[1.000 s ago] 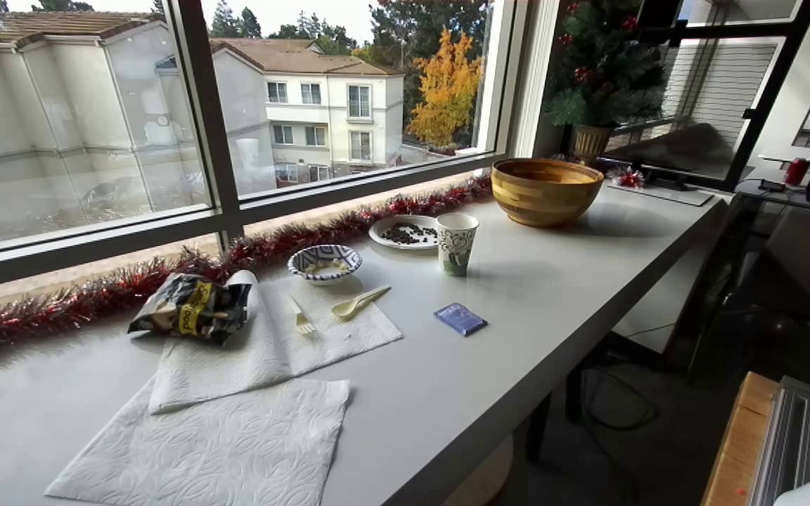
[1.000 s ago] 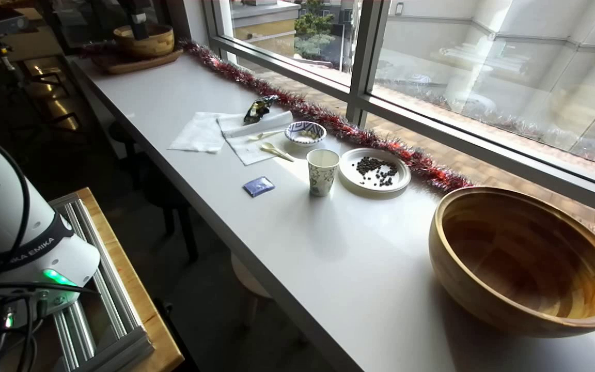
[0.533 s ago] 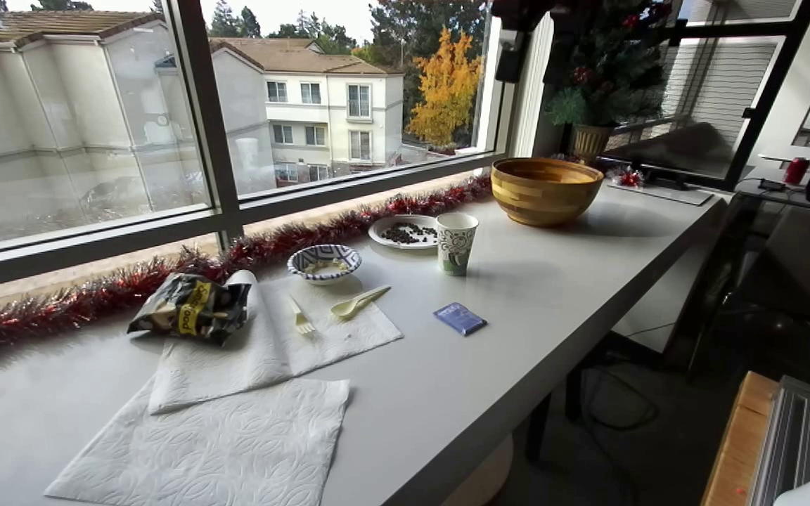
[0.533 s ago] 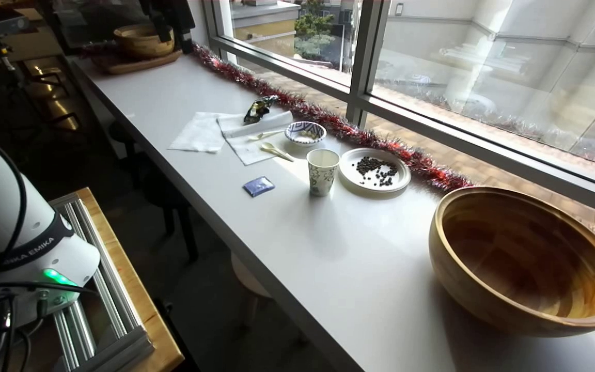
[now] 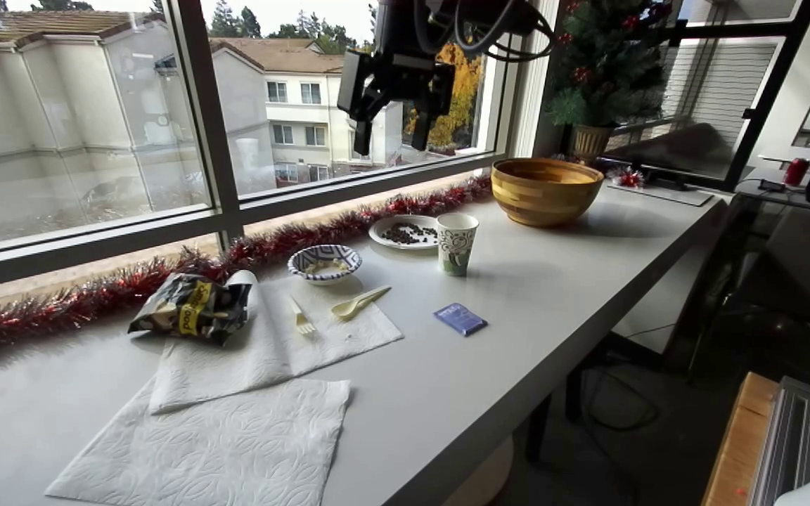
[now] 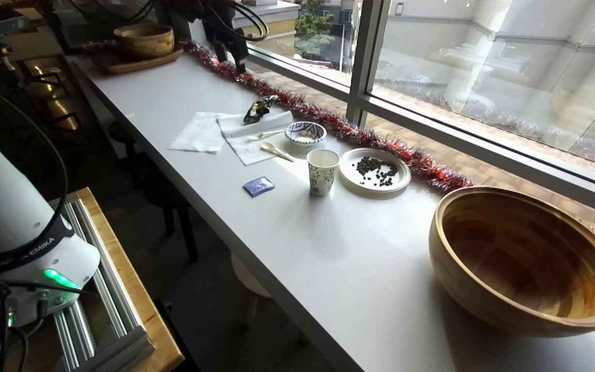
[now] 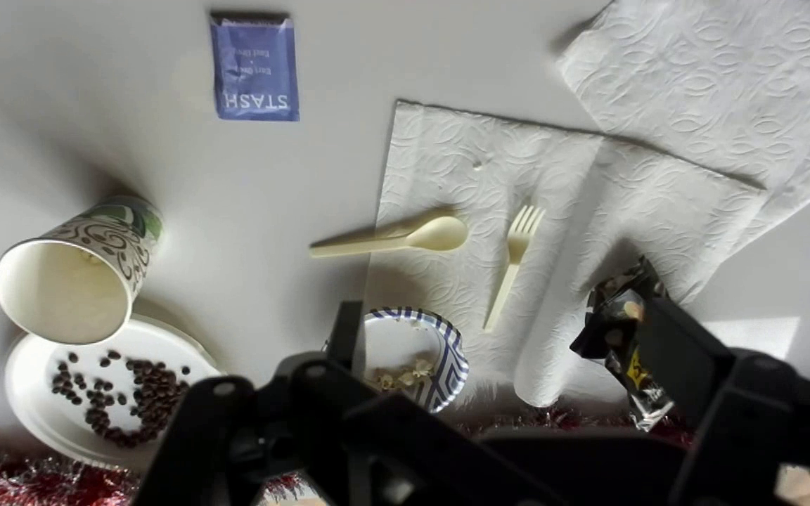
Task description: Use the fork to remove the contents of the white plate with blue markings and put the fork back on the napkin
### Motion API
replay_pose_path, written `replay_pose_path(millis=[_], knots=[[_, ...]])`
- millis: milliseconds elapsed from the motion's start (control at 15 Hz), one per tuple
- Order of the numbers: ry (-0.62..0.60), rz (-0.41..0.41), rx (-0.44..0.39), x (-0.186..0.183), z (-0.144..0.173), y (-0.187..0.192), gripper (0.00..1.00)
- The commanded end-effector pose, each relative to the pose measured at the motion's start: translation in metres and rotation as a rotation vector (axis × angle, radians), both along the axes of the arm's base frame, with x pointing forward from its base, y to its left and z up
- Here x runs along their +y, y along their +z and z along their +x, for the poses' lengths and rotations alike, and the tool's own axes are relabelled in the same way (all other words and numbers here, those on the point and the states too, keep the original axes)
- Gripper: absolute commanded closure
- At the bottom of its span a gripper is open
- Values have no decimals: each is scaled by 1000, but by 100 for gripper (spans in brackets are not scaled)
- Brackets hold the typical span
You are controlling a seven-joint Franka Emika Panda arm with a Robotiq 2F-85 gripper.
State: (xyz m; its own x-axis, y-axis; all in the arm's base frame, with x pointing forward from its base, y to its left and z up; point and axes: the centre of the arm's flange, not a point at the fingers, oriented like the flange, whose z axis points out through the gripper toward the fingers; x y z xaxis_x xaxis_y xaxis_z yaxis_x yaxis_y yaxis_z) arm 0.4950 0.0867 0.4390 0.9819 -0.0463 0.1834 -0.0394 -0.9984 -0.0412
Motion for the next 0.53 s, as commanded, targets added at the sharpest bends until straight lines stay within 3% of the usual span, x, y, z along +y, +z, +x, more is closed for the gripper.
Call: replay_pose_path(millis=[0, 200, 467], knots=[[-38, -1, -40, 38, 81, -31, 0], [-72, -15, -114, 64, 111, -62, 0], [-59, -93, -44, 91, 127, -106, 0]])
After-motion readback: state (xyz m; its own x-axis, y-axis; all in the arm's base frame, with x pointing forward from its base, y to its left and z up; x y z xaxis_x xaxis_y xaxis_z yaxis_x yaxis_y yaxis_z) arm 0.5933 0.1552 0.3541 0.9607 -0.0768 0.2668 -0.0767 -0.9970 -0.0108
